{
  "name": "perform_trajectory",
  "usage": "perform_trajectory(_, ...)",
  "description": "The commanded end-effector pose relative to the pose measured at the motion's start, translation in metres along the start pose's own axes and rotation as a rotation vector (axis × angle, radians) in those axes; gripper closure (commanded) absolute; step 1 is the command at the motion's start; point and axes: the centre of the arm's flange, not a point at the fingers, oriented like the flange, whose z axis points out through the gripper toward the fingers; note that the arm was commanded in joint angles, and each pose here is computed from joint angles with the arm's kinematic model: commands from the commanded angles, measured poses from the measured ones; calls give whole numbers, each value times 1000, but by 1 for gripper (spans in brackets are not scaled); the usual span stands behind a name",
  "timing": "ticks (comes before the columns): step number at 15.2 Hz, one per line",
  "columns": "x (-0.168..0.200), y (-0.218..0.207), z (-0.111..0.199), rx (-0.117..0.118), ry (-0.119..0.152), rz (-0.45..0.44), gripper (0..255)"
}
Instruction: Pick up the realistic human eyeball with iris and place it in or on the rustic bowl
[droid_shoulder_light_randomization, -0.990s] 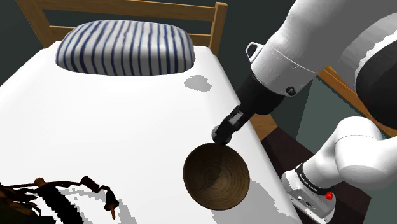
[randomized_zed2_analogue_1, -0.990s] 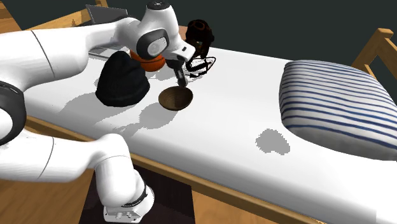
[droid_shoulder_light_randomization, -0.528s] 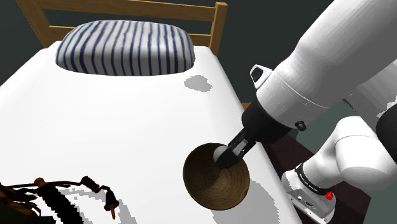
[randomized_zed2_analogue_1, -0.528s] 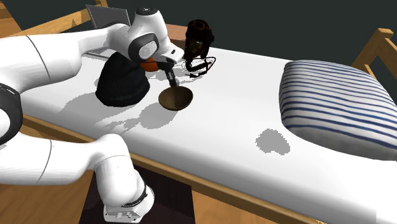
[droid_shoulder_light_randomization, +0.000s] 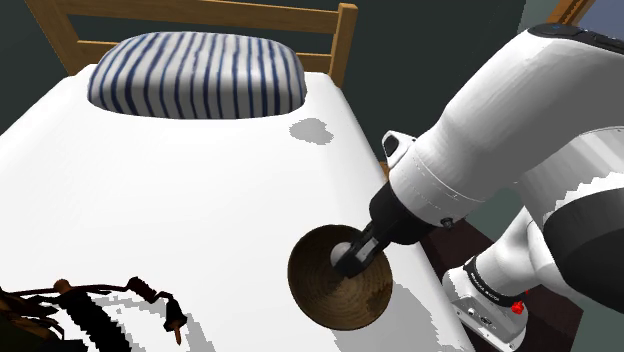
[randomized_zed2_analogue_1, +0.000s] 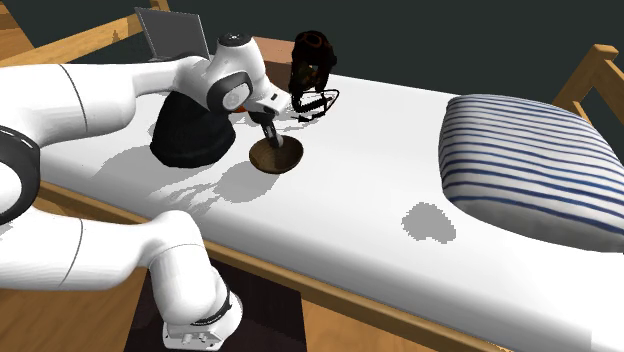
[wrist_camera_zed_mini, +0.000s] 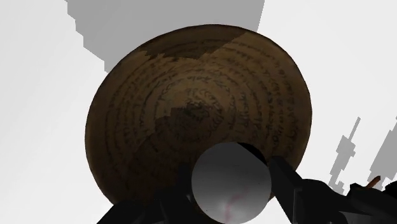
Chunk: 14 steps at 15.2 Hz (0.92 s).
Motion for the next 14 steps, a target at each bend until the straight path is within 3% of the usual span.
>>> perform_trajectory(1,-2,2,12,0,0,0,255)
perform_trajectory(10,-3,3,16,0,0,0,255)
perform_trajectory(11,-3,3,16,0,0,0,0)
perform_trajectory(14,-3,3,16,0,0,0,0)
